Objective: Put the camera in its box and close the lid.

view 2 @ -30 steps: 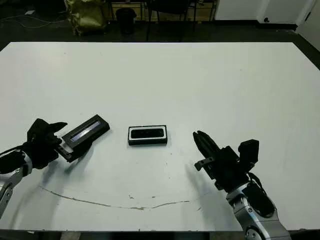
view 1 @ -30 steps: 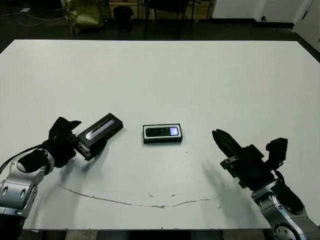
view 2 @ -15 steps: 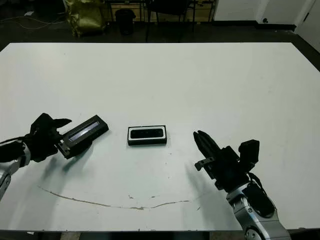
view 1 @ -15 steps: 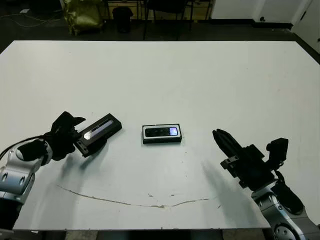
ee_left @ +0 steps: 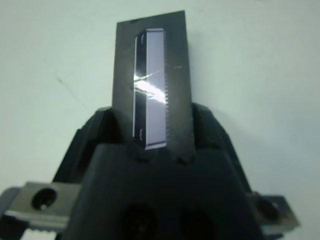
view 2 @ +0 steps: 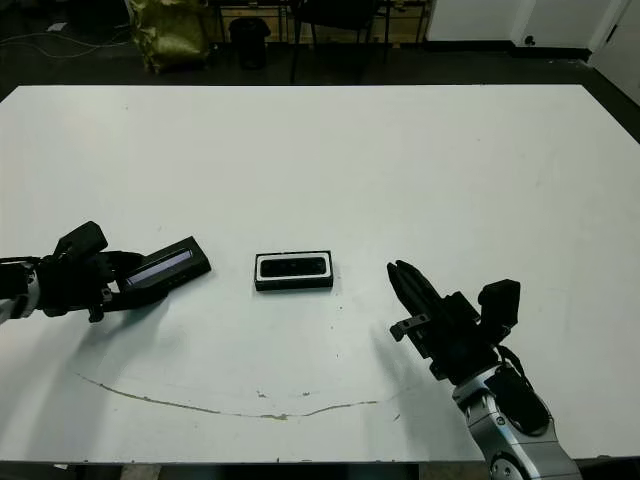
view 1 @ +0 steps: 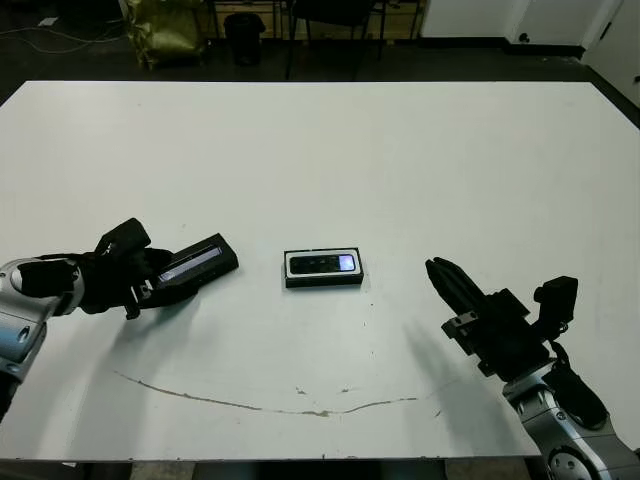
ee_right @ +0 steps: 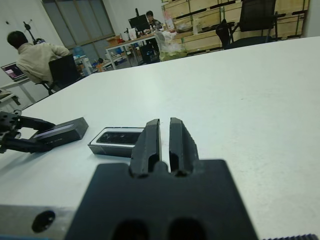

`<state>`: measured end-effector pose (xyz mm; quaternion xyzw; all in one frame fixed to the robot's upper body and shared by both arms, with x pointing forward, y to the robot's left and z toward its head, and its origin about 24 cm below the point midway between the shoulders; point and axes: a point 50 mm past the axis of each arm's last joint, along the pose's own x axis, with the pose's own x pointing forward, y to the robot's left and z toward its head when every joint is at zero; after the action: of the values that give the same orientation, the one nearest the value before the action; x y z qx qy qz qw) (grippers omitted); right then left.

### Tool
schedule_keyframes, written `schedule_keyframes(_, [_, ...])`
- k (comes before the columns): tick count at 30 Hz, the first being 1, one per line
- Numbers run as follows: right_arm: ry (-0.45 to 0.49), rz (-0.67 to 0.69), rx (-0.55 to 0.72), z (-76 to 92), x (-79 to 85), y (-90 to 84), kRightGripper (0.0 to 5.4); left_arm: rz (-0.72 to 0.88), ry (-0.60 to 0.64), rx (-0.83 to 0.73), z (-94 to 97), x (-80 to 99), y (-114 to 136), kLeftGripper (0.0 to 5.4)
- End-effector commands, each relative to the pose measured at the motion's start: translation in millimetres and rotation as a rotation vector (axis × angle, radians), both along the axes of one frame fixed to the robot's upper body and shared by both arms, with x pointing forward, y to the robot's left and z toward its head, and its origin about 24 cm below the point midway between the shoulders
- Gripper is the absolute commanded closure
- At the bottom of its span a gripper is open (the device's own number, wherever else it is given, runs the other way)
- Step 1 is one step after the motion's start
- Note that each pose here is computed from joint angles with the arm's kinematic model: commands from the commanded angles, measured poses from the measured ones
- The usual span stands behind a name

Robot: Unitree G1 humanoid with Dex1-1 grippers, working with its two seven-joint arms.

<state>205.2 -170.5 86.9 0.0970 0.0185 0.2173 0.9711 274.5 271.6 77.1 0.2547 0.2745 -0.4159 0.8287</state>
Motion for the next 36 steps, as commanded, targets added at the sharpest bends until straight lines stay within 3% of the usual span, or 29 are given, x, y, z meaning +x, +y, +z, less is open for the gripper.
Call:
schedule_keyframes(1, [0.032,-0.012,-0.011,-5.8,-1.0,-2.9,5.40,0.057,0.173,0.012,-25.3,-17.9,10.2,2.85])
schedule_keyframes(6, [0.044,-0.018,0.000,-6.4,-1.3,-2.3,5.40,0.080,0.111,-0.075,-8.1,-14.7,5.8,2.85])
schedule_keyframes(11, [0.038,-0.013,0.009,-7.8,-0.3,-2.2,5.40,0.051,-0.064,-0.099,34.7,-5.7,-4.1,2.85])
schedule_keyframes(16, [0.040,-0.024,-0.033,-10.6,0.1,-3.2,5.40,-0.009,-0.158,-0.060,78.5,7.2,-24.5,2.85])
schedule_keyframes(20, [0.035,-0.013,-0.023,-13.3,0.0,-3.9,5.40,-0.082,-0.192,-0.060,99.2,19.2,-49.7,2.85])
schedule_keyframes(26, [0.026,-0.004,-0.004,-13.6,-1.3,-2.7,5.40,-0.203,-0.198,-0.018,111.3,31.5,-90.2,2.85])
schedule_keyframes(36, [0.033,-0.031,-0.030,-13.5,-1.6,-3.4,5.40,-0.374,-0.180,0.077,102.6,49.8,-134.3,2.85])
